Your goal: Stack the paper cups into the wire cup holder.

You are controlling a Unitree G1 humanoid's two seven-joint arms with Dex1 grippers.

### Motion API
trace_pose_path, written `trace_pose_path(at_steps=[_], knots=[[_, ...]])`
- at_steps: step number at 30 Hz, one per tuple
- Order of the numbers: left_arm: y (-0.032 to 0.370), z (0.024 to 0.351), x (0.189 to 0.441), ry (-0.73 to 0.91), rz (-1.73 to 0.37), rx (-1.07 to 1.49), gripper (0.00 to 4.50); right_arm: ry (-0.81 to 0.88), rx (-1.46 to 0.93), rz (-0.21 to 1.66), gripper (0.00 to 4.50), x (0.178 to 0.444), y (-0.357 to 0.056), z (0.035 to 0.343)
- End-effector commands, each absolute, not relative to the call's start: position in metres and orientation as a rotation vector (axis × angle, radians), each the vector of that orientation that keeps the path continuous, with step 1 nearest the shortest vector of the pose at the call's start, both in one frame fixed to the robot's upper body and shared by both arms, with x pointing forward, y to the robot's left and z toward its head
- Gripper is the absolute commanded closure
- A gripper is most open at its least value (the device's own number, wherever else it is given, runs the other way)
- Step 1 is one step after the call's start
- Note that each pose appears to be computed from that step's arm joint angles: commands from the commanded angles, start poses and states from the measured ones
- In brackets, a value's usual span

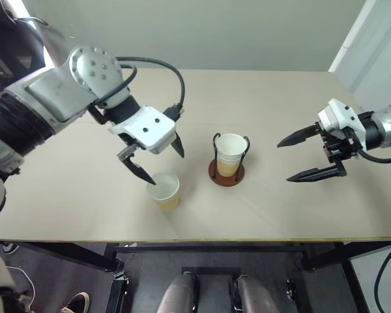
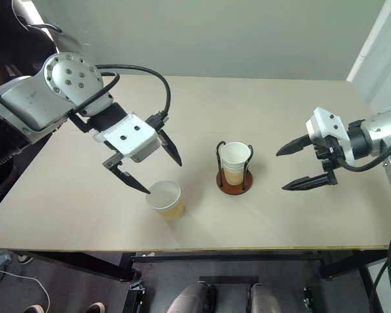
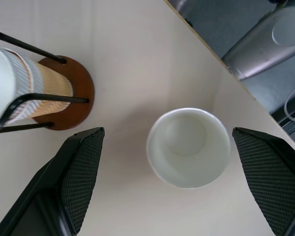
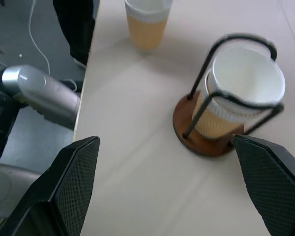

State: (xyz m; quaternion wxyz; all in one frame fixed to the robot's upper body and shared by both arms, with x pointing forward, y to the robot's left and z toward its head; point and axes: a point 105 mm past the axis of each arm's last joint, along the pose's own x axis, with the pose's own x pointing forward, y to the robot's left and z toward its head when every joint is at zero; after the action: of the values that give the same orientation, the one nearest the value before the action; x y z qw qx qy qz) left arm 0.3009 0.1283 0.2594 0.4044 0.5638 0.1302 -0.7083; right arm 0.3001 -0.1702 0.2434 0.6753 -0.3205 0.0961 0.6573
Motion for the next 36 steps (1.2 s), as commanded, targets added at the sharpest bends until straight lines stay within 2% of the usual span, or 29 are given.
trace_pose_path(at_steps=[1,21,36], knots=[[0.132,0.266,0.293,0.321,-1.798,1.408,0.03,0.105,-0.731,1.488,0.07,0.294,-0.171,0.257],[0.151,0.254,0.276,0.408,-1.793,1.564,0.03,0.176,-0.697,1.512,0.07,0.296,-0.172,0.253],[0.171,0.234,0.278,0.503,-1.757,1.521,0.03,0.114,-0.663,1.573,0.07,0.292,-0.164,0.252]])
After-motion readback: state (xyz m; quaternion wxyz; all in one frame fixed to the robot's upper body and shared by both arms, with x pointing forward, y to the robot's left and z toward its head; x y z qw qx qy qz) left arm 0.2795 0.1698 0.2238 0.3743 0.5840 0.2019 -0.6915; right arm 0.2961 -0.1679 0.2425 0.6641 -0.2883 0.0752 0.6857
